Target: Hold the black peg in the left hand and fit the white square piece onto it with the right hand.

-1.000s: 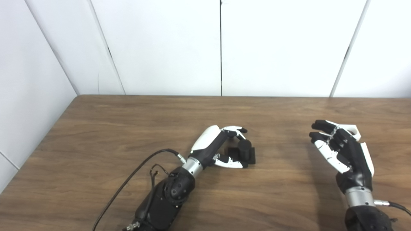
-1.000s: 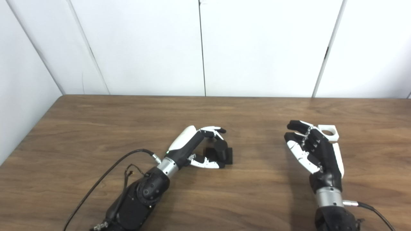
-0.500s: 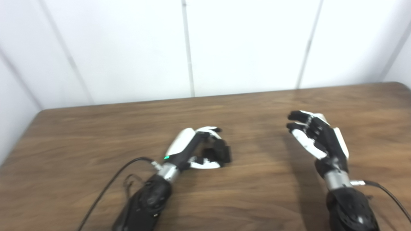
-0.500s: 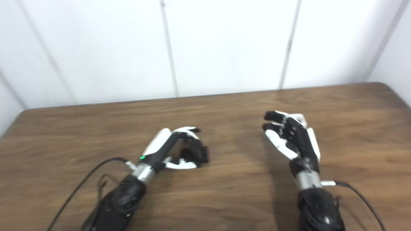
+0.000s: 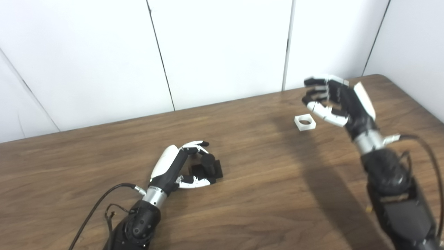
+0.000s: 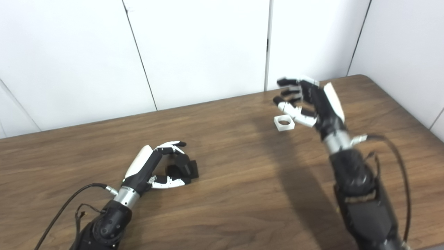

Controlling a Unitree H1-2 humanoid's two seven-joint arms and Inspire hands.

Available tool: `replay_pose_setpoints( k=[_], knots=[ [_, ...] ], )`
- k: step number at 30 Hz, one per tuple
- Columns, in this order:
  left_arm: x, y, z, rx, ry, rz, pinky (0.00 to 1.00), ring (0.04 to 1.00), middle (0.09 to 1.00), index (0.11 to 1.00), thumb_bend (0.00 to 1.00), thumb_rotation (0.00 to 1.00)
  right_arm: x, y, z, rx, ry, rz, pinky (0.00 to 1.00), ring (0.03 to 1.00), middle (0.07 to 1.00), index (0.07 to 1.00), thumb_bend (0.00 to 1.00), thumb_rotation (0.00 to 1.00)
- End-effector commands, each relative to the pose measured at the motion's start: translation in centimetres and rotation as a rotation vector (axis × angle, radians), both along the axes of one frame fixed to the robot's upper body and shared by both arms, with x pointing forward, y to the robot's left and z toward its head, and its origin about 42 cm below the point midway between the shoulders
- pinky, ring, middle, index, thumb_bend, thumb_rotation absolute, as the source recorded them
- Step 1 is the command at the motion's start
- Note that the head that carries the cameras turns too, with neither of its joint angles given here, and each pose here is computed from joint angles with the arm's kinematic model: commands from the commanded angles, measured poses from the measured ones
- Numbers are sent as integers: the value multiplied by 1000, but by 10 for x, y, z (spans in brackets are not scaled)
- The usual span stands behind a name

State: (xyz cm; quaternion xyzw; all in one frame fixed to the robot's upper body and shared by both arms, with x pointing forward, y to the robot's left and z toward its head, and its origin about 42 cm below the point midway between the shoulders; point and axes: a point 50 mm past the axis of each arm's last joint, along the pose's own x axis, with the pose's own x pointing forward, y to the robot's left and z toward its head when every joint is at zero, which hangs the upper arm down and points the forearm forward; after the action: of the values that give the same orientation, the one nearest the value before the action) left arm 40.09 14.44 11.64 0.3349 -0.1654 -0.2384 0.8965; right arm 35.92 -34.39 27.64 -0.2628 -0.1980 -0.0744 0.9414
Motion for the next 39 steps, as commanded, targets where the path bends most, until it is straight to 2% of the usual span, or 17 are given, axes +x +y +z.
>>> replay_pose_setpoints(
  k=[1, 6, 9, 11, 13, 16, 22, 27, 31, 35, 39],
  knots=[
    [-9, 12, -19, 50, 66, -2, 774, 868, 829, 491, 523, 70, 15, -3, 31, -73, -68, 27, 542, 639, 709, 669, 528, 214],
    [-9, 15, -19, 48, 65, -5, 784, 870, 828, 491, 523, 71, 39, -14, 55, -212, -51, 8, 531, 639, 698, 668, 546, 203],
    [-9, 15, -18, 50, 63, -7, 783, 870, 827, 491, 523, 72, 55, -21, 70, -323, 4, -28, 542, 662, 725, 677, 548, 237],
    [-9, 15, -18, 47, 66, -5, 786, 870, 827, 491, 523, 71, 64, -26, 76, -399, 52, -51, 581, 704, 749, 688, 560, 284],
    [-9, 15, -18, 46, 67, -5, 788, 867, 825, 491, 524, 70, 71, -30, 81, -467, 111, -55, 683, 787, 793, 722, 571, 319],
    [-10, 15, -20, 40, 77, -5, 791, 864, 826, 491, 524, 70, 82, -35, 88, -574, 216, -36, 756, 882, 859, 762, 607, 307],
    [-14, 15, -23, 42, 78, -7, 769, 864, 827, 491, 523, 72, 100, -42, 85, -648, 320, 11, 784, 915, 891, 775, 661, 214],
    [-15, 14, -23, 34, 80, -4, 773, 867, 826, 490, 523, 72, 108, -46, 78, -686, 388, 30, 840, 948, 901, 781, 679, 222],
    [-15, 14, -22, 42, 76, -3, 770, 864, 827, 491, 523, 72, 114, -46, 76, -764, 454, 45, 859, 983, 924, 802, 701, 281],
    [-16, 15, -23, 43, 81, 1, 765, 865, 826, 491, 523, 72, 119, -46, 74, -831, 514, 64, 839, 983, 947, 834, 823, 355],
    [-16, 16, -24, 42, 82, 0, 767, 865, 825, 491, 523, 72, 122, -44, 71, -855, 567, 64, 850, 989, 955, 845, 888, 341]
  ],
)
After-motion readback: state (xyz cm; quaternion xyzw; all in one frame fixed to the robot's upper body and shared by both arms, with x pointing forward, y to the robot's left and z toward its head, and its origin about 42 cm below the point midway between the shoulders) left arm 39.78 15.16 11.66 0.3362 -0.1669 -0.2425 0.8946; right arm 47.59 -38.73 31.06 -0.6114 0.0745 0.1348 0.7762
